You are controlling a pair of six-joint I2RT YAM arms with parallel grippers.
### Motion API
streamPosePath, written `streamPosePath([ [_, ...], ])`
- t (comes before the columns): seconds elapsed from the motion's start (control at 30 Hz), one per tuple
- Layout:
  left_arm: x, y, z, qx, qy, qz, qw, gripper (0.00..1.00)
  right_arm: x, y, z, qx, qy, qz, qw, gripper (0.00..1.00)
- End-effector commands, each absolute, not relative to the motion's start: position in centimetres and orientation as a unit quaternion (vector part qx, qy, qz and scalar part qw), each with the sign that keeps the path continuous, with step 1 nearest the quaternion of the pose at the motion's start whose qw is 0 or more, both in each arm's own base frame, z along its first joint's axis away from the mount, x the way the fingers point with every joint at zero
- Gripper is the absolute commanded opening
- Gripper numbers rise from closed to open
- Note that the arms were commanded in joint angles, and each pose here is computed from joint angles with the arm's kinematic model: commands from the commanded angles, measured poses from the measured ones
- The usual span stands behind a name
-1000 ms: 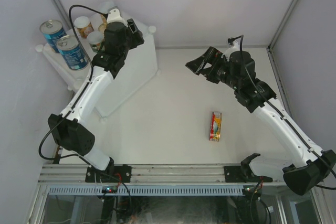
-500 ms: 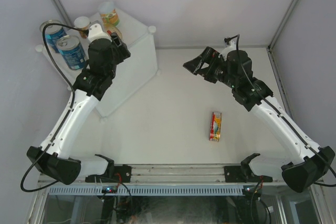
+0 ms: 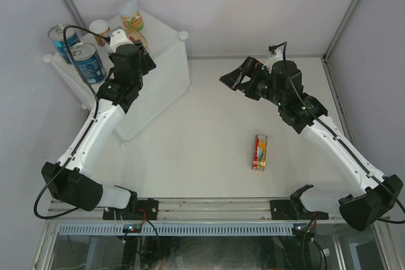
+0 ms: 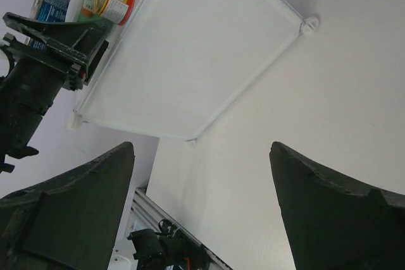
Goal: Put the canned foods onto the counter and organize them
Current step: Place the canned food on the counter.
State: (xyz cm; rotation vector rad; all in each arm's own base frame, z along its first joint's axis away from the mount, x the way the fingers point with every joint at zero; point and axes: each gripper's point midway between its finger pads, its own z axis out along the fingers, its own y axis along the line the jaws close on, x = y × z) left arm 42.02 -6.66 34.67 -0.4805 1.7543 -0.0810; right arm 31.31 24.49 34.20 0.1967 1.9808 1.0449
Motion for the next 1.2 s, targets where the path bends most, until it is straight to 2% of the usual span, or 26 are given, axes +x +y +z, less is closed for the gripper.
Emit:
streamPosePath([
  [0.0,43.6,-6.9,36.8,-0.205,0.739,-0.052,0.640,0.65,31.3,24.4,37.1,0.071,0.771,0.437,0.458,0.87],
  [1.17,46.3,-7.1,38.1,-0.194,0.737,-0.054,0.645,0.65,32.4,24.1,36.1,0.075,0.778,0.429,0.452,0.87],
])
